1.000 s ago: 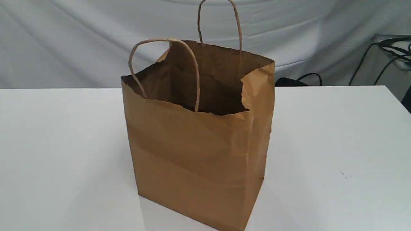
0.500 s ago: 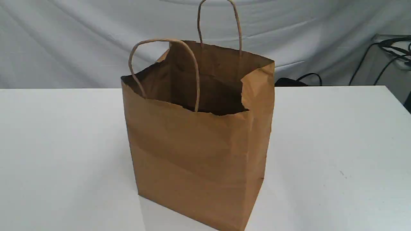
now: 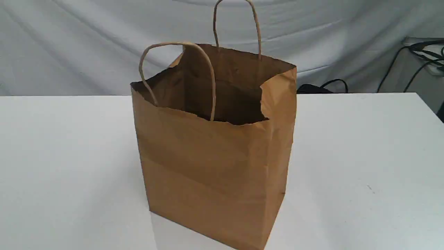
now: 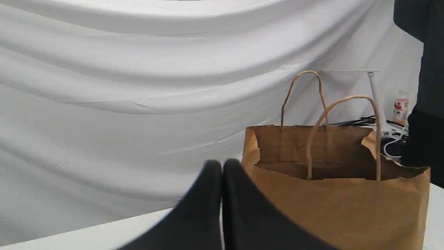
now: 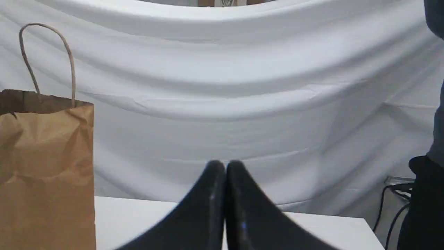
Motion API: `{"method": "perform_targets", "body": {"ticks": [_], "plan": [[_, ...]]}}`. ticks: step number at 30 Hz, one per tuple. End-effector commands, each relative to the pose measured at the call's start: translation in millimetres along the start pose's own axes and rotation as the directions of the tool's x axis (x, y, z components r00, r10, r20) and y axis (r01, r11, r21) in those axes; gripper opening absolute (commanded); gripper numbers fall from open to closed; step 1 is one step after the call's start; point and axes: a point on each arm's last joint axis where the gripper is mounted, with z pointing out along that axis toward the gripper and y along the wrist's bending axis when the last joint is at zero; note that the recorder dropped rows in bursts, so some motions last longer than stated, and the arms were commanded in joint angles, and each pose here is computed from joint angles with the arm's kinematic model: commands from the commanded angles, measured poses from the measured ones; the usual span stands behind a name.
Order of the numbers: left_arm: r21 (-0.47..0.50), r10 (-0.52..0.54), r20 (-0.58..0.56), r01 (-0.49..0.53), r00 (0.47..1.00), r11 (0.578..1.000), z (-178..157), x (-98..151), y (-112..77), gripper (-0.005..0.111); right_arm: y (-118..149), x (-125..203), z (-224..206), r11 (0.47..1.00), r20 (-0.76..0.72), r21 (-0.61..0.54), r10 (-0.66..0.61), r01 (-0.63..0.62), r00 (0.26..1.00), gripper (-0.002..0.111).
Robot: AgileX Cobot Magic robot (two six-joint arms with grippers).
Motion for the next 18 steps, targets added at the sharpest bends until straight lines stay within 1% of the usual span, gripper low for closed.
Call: {"method": "perform_targets", "body": {"ticks": [1,6,11,14,18], "plan": [[0.006,-0.016,-0.004,0.016,1.0,1.0,0.0,2.7,-0.4,0.0,0.2,1.4,-1.1,1.0,-0.004,-0.002,-0.022,0.022,1.0,0.0],[0.006,-0.016,-0.004,0.016,1.0,1.0,0.0,2.7,-0.4,0.0,0.4,3.9,-1.7,1.0,-0.031,-0.004,-0.027,0.026,0.999,0.0],[0.006,-0.016,-0.004,0.016,1.0,1.0,0.0,2.7,-0.4,0.0,-1.9,3.2,-9.7,0.999,-0.009,0.037,-0.033,0.033,0.999,0.0],[0.006,-0.017,0.0,0.017,1.0,1.0,-0.8,2.4,-0.5,0.0,-4.0,6.9,-10.0,0.997,-0.051,0.075,-0.03,0.034,0.998,0.0],[0.007,-0.016,0.003,0.016,1.0,1.0,-1.9,2.1,-0.7,0.0,-4.4,10.1,-10.2,0.996,-0.087,0.082,-0.031,0.038,0.996,0.0]]}}
